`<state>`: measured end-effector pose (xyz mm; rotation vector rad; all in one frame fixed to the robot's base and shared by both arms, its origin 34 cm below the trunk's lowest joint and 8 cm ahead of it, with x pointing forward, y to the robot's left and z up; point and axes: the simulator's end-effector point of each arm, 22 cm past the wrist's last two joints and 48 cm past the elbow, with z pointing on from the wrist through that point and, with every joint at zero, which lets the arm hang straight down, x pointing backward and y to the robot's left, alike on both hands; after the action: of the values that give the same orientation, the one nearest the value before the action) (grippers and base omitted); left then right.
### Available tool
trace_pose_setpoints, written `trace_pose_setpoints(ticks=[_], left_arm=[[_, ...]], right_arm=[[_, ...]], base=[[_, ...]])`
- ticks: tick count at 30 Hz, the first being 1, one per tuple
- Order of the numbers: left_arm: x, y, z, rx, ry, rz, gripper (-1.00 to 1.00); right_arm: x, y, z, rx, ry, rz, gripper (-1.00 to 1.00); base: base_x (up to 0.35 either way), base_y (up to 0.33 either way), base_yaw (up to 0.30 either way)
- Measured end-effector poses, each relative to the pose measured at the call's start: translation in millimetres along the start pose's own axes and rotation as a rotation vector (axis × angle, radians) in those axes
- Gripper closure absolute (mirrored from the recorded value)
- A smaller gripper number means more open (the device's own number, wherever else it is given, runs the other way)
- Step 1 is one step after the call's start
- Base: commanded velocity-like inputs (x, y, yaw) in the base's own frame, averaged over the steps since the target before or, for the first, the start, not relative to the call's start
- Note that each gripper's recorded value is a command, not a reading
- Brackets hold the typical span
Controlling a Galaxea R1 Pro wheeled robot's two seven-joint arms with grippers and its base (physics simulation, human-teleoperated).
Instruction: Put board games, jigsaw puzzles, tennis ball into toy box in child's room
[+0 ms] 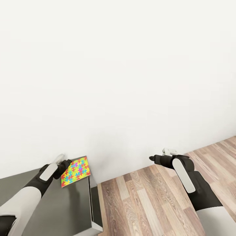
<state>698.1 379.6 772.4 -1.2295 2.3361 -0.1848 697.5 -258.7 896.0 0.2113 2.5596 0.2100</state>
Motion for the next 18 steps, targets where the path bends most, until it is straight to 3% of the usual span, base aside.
trace_pose_setpoints(ticks=[12,18], left_arm=[[0.3,-0.2,0.0,0.0,0.0,0.0,-1.0],[0.4,-0.3,0.0,0.0,0.0,0.001,-1.0]], right_arm=[[0.0,0.2,0.0,0.0,0.0,0.0,-1.0],[0.1,0.2,0.0,-0.001,0.0,0.0,-1.0]], base=[[0.0,0.0,-0.029],[0.0,0.0,-0.145]])
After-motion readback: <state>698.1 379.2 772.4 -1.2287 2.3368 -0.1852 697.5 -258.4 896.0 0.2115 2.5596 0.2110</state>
